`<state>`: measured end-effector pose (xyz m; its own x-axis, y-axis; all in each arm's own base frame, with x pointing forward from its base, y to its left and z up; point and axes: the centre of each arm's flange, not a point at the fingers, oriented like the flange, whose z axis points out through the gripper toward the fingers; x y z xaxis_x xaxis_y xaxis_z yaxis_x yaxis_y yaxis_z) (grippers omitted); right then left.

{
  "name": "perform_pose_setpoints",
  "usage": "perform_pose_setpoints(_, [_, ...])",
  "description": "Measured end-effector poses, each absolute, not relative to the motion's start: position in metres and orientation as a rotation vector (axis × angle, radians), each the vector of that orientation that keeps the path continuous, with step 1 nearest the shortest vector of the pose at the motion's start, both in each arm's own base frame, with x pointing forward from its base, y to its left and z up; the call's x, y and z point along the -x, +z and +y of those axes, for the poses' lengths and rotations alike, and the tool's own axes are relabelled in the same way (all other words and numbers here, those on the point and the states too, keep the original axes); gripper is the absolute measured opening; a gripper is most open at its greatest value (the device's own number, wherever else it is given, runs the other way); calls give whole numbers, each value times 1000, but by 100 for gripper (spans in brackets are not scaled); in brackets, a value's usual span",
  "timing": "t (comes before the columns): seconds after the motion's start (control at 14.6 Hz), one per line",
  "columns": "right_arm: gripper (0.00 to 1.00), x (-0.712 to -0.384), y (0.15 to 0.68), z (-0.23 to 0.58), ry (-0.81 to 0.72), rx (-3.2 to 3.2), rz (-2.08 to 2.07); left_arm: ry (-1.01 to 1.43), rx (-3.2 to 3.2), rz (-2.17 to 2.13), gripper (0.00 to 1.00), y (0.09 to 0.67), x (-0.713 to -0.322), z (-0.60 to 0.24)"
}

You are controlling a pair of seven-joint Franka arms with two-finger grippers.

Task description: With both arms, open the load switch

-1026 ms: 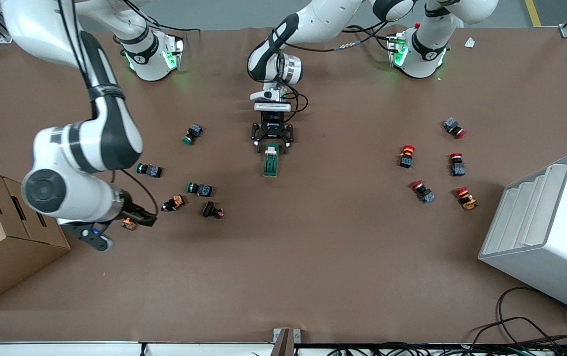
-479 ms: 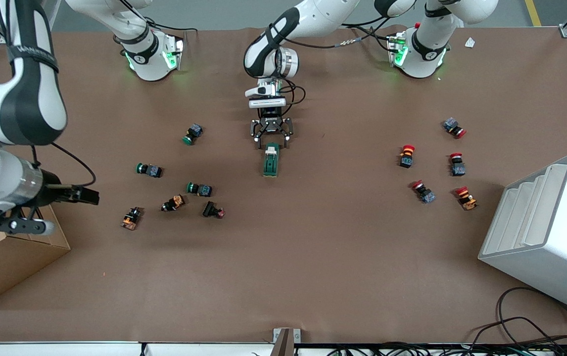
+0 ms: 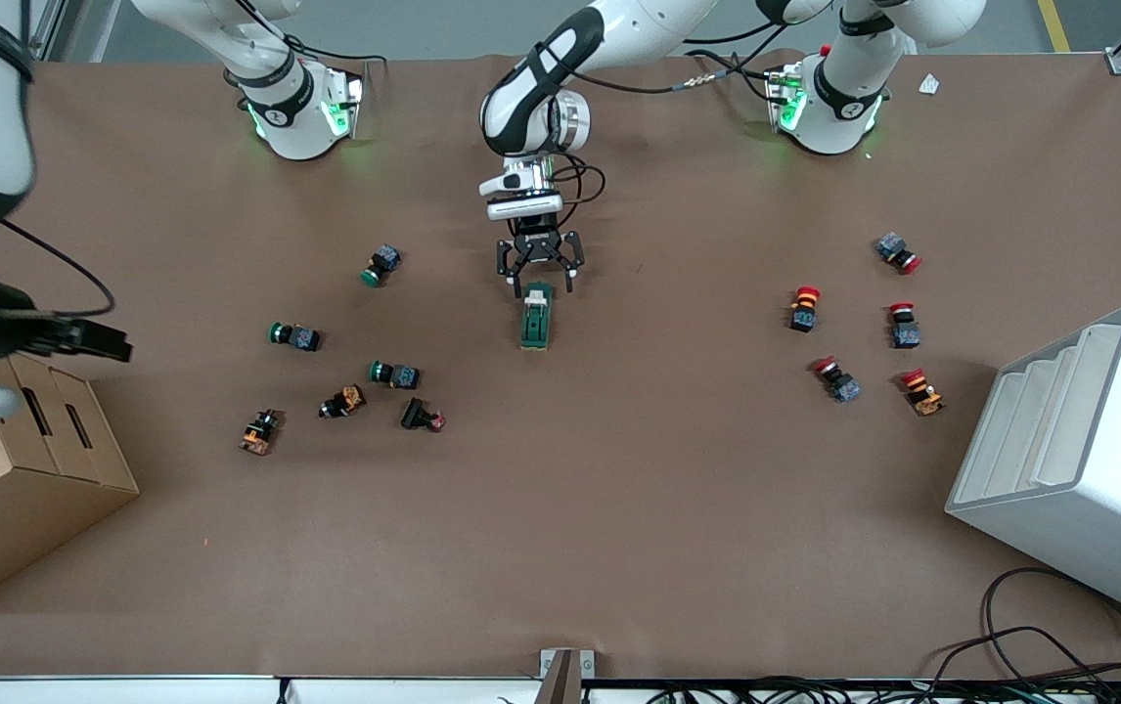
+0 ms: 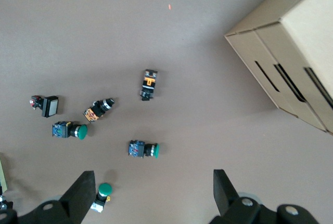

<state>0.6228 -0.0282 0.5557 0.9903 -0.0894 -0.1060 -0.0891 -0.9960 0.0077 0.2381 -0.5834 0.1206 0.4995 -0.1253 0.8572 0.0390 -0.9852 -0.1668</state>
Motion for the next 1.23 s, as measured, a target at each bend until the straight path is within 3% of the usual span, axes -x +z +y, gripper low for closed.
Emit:
perform_pose_setpoints(0.48, [100, -597, 577, -39, -171, -3114, -154, -1132, 2689, -91, 100, 276, -305, -585])
perform_pose_setpoints(0.82, [100, -577, 587, -40, -156, -3109, -153, -876, 2832, -380, 100, 366, -399, -563])
perform_pose_setpoints(1.23, [100, -561, 607, -42, -109, -3116, -156, -618, 2994, -410, 100, 471, -498, -479])
